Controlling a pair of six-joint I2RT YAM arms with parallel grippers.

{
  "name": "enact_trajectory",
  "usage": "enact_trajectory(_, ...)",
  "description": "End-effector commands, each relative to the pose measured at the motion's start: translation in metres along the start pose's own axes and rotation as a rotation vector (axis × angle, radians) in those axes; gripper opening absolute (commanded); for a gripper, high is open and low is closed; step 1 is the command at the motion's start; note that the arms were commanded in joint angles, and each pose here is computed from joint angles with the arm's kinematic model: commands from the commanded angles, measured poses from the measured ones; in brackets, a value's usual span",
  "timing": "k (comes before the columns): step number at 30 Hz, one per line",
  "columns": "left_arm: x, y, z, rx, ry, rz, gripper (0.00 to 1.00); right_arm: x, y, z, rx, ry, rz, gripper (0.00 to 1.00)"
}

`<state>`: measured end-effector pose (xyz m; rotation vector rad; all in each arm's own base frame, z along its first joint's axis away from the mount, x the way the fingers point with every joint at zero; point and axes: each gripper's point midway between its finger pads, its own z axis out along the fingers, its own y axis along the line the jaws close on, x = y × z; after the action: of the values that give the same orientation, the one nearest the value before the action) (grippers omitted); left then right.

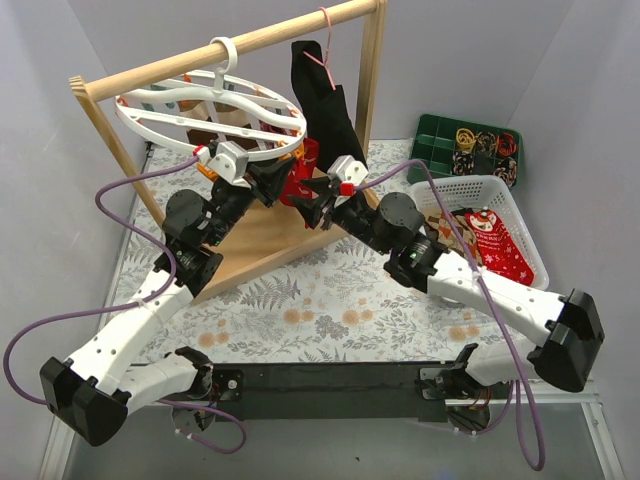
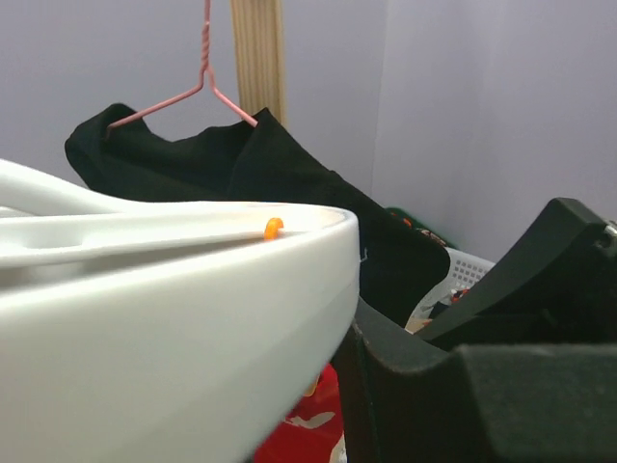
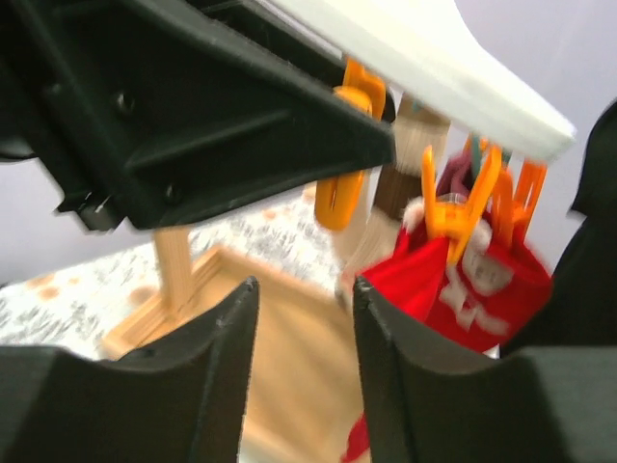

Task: Clip the socks to the hanger
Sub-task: Open the clamp at the hanger, then pick up the sock from the bin.

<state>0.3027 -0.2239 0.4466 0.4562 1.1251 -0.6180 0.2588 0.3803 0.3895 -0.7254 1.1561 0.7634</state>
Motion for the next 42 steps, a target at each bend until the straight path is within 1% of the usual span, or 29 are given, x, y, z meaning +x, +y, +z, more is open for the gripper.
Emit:
enact_trajectory(1, 0.006, 0.019, -0.006, -0.12, 0.001, -0.06, 0.0, 0.018, 0.007, -0.031, -0.007, 0.158, 0.094, 0.54)
enact_trajectory(2, 0.009, 0.02, -0.007, -0.129, 0.004, -0.071, 0.0, 0.024, 0.004, -0.042, 0.014, 0.209, 0.096, 0.59)
enact_trajectory(5, 0.018, 0.023, -0.011, -0.162, 0.021, -0.125, 0.0, 0.027, -0.008, -0.059, 0.078, 0.288, 0.122, 0.66)
enact_trajectory(6, 0.022, 0.023, -0.011, -0.169, 0.036, -0.151, 0.0, 0.038, -0.011, -0.069, 0.094, 0.359, 0.123, 0.66)
enact_trajectory(8, 0.023, 0.022, -0.012, -0.173, 0.044, -0.181, 0.0, 0.038, -0.027, -0.084, 0.167, 0.42, 0.123, 0.68)
enact_trajectory(9, 0.025, 0.027, -0.013, -0.208, 0.052, -0.196, 0.0, 0.05, -0.031, -0.097, 0.191, 0.494, 0.131, 0.7)
enact_trajectory(11, 0.026, 0.028, -0.014, -0.223, 0.054, -0.236, 0.0, 0.047, -0.051, -0.11, 0.26, 0.527, 0.149, 0.74)
enact_trajectory(13, 0.027, 0.029, -0.015, -0.241, 0.059, -0.265, 0.0, 0.06, -0.062, -0.131, 0.306, 0.613, 0.189, 0.75)
enact_trajectory(14, 0.028, 0.031, -0.016, -0.256, 0.062, -0.274, 0.0, 0.062, -0.077, -0.142, 0.355, 0.629, 0.208, 0.75)
enact_trajectory(16, 0.03, 0.032, -0.016, -0.261, 0.069, -0.282, 0.0, 0.072, -0.091, -0.162, 0.419, 0.672, 0.239, 0.75)
enact_trajectory(17, 0.031, 0.032, -0.016, -0.266, 0.07, -0.289, 0.0, 0.077, -0.108, -0.176, 0.48, 0.687, 0.253, 0.76)
enact_trajectory(19, 0.031, 0.032, -0.017, -0.27, 0.074, -0.294, 0.0, 0.087, -0.12, -0.195, 0.53, 0.734, 0.279, 0.76)
enact_trajectory(20, 0.032, 0.033, -0.016, -0.274, 0.075, -0.3, 0.0, 0.093, -0.135, -0.208, 0.583, 0.759, 0.29, 0.76)
enact_trajectory(22, 0.033, 0.034, -0.016, -0.286, 0.078, -0.307, 0.0, 0.103, -0.148, -0.225, 0.642, 0.807, 0.285, 0.76)
enact_trajectory(23, 0.032, 0.035, -0.016, -0.287, 0.078, -0.308, 0.0, 0.107, -0.162, -0.239, 0.707, 0.828, 0.294, 0.76)
enact_trajectory(26, 0.032, 0.037, -0.015, -0.304, 0.082, -0.326, 0.0, 0.122, -0.186, -0.268, 0.809, 0.872, 0.331, 0.73)
enact_trajectory(28, 0.031, 0.038, -0.014, -0.314, 0.085, -0.333, 0.0, 0.13, -0.197, -0.281, 0.846, 0.891, 0.363, 0.72)
enact_trajectory(29, 0.032, 0.038, -0.014, -0.316, 0.091, -0.334, 0.0, 0.137, -0.207, -0.291, 0.88, 0.9, 0.404, 0.7)
enact_trajectory(31, 0.032, 0.039, -0.013, -0.319, 0.1, -0.333, 0.0, 0.139, -0.221, -0.298, 0.922, 0.904, 0.422, 0.68)
enact_trajectory(32, 0.032, 0.039, -0.013, -0.321, 0.102, -0.333, 0.0, 0.146, -0.233, -0.308, 0.973, 0.927, 0.432, 0.66)
enact_trajectory(34, 0.031, 0.038, -0.012, -0.319, 0.104, -0.338, 0.0, 0.146, -0.249, -0.308, 1.008, 0.911, 0.443, 0.64)
enact_trajectory(35, 0.03, 0.037, -0.011, -0.314, 0.104, -0.341, 0.0, 0.157, -0.256, -0.309, 1.014, 0.935, 0.461, 0.62)
enact_trajectory(39, 0.031, 0.036, -0.008, -0.305, 0.117, -0.349, 0.0, 0.171, -0.295, -0.323, 1.096, 0.957, 0.46, 0.59)
enact_trajectory(40, 0.032, 0.035, -0.008, -0.303, 0.12, -0.352, 0.0, 0.182, -0.305, -0.329, 1.116, 0.975, 0.466, 0.58)
enact_trajectory(41, 0.029, 0.035, -0.008, -0.3, 0.115, -0.357, 0.0, 0.179, -0.314, -0.328, 1.124, 0.968, 0.46, 0.55)
enact_trajectory(42, 0.03, 0.035, -0.008, -0.301, 0.116, -0.357, 0.0, 0.182, -0.32, -0.329, 1.13, 0.972, 0.463, 0.54)
